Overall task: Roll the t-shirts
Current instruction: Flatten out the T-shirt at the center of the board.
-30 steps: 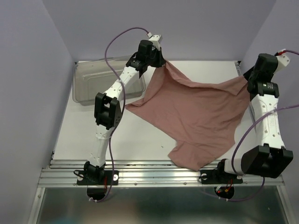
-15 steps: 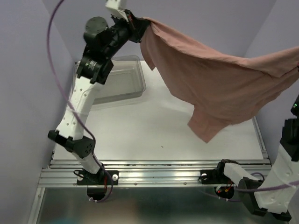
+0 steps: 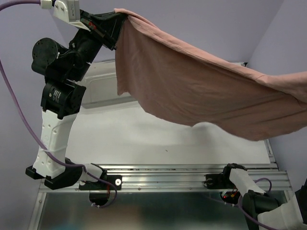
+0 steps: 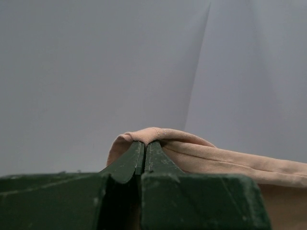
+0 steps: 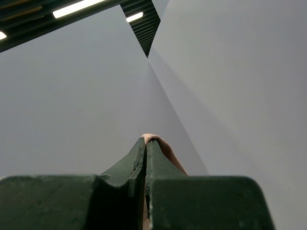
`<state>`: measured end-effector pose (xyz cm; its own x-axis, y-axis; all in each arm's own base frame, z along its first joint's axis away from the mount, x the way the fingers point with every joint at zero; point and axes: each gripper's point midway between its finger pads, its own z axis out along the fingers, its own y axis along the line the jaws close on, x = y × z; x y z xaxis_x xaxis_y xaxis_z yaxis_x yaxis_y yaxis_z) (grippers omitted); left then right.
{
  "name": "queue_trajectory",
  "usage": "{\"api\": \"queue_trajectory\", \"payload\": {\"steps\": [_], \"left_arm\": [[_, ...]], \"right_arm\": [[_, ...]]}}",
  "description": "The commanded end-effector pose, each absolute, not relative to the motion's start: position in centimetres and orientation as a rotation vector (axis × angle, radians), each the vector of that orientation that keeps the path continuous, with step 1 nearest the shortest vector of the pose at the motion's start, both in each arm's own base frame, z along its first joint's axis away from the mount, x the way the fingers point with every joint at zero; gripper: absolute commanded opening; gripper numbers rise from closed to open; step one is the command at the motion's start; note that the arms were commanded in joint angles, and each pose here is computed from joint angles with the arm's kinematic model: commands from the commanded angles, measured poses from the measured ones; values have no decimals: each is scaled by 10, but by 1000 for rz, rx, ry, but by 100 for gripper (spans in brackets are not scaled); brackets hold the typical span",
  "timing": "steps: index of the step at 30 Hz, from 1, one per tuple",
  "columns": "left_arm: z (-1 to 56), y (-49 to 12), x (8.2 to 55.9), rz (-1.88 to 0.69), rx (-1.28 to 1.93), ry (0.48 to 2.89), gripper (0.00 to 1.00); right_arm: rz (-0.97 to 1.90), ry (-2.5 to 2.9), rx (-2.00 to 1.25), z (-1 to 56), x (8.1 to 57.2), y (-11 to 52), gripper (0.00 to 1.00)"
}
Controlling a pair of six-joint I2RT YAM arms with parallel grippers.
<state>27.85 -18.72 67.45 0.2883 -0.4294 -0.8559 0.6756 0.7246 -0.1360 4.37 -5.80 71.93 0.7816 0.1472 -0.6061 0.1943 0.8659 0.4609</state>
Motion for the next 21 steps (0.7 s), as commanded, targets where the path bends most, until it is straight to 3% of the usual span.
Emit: {"api": "queue_trajectory", "payload": {"steps": [1, 6, 11, 21], "left_arm": [[697, -165, 256, -710, 235, 946, 0], [680, -182, 278, -735, 254, 1003, 0], [624, -226, 336, -797, 305, 1164, 0], [443, -317, 472, -835, 380, 1557, 0]], "right_arm": [[-36, 659, 523, 722, 33, -57, 1], [-90, 687, 583, 710, 44, -71, 1], [-205, 831, 684, 665, 91, -98, 1], [-466, 1307, 823, 494, 246, -151, 1]]}}
